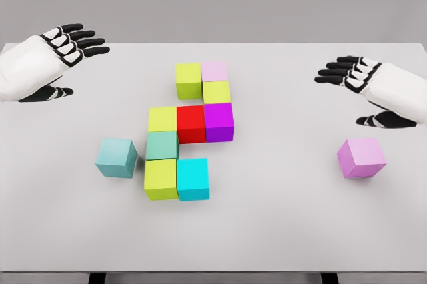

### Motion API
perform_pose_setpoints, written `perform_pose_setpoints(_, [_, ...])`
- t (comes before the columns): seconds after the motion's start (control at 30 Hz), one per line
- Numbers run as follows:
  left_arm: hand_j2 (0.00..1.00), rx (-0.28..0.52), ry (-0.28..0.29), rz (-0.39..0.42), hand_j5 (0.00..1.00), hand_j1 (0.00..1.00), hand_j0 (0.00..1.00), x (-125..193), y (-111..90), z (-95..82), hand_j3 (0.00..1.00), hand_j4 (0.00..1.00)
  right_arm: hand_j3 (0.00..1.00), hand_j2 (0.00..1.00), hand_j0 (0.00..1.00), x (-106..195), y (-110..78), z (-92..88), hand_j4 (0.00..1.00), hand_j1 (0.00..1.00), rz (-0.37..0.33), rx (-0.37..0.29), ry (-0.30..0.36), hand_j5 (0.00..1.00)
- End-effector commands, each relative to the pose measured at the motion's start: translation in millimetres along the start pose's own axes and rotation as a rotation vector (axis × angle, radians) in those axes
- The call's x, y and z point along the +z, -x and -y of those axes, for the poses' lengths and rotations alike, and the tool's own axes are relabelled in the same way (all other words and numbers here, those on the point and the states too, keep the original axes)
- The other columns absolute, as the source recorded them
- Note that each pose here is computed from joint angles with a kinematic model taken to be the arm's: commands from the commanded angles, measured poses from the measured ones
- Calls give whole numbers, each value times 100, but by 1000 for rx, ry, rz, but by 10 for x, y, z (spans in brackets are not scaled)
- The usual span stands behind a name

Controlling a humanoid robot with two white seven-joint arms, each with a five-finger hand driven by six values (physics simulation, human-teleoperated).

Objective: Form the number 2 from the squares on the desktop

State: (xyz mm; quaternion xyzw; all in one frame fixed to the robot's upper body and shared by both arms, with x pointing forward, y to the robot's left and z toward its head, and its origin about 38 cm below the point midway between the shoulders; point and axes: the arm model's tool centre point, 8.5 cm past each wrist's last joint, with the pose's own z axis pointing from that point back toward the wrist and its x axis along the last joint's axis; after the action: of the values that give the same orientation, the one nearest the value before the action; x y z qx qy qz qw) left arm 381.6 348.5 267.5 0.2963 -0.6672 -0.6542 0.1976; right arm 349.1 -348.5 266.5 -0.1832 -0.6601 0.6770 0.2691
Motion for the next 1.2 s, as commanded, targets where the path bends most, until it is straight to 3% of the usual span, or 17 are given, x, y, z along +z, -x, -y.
perform_pose_setpoints(0.0, [100,4,0,-2,100,100,100,6,8,2,100,100,100,100,100,15,6,-14,100,100,-3,1,-37,100])
perform_pose_setpoints(0.07, [100,5,7,-6,100,100,100,16,20,20,100,100,100,100,100,16,7,2,100,100,-1,-5,-30,100])
perform_pose_setpoints(0.13, [100,-4,16,-7,100,100,100,33,27,13,100,100,100,100,100,16,38,185,100,100,-4,33,-4,100])
perform_pose_setpoints(0.23, [100,-13,33,-3,100,100,100,59,32,5,100,100,100,100,100,-6,19,180,100,100,15,11,-17,100])
perform_pose_setpoints(0.33, [100,-6,112,32,100,100,100,103,-45,131,100,100,100,100,100,-37,23,287,100,100,23,36,-16,100])
perform_pose_setpoints(0.37, [100,-5,122,31,100,100,100,131,-31,127,100,100,100,100,100,-59,45,386,100,100,25,80,-51,100])
perform_pose_setpoints(0.47, [100,14,136,16,100,100,100,218,28,89,100,100,100,100,100,4,129,351,100,100,8,148,-229,100])
perform_pose_setpoints(0.53, [100,52,154,12,100,100,100,272,36,121,100,100,100,100,100,54,153,396,100,100,-5,201,-284,100])
perform_pose_setpoints(0.63, [100,129,169,2,100,100,100,371,47,122,100,100,100,100,100,110,150,195,100,100,-4,241,-394,100])
perform_pose_setpoints(0.7, [100,174,177,-8,100,100,100,434,58,119,100,100,100,100,100,254,169,235,100,100,-32,270,-444,100])
perform_pose_setpoints(0.77, [100,232,190,-18,100,100,100,500,52,144,100,100,100,100,100,258,167,108,100,100,-32,268,-551,100])
perform_pose_setpoints(0.93, [100,344,200,-35,100,100,100,582,13,237,100,100,100,100,100,254,155,6,100,100,-23,260,-595,100])
perform_pose_setpoints(1.17, [100,429,236,-18,100,100,100,625,-135,383,100,100,100,100,100,74,87,-226,100,100,29,260,-626,100])
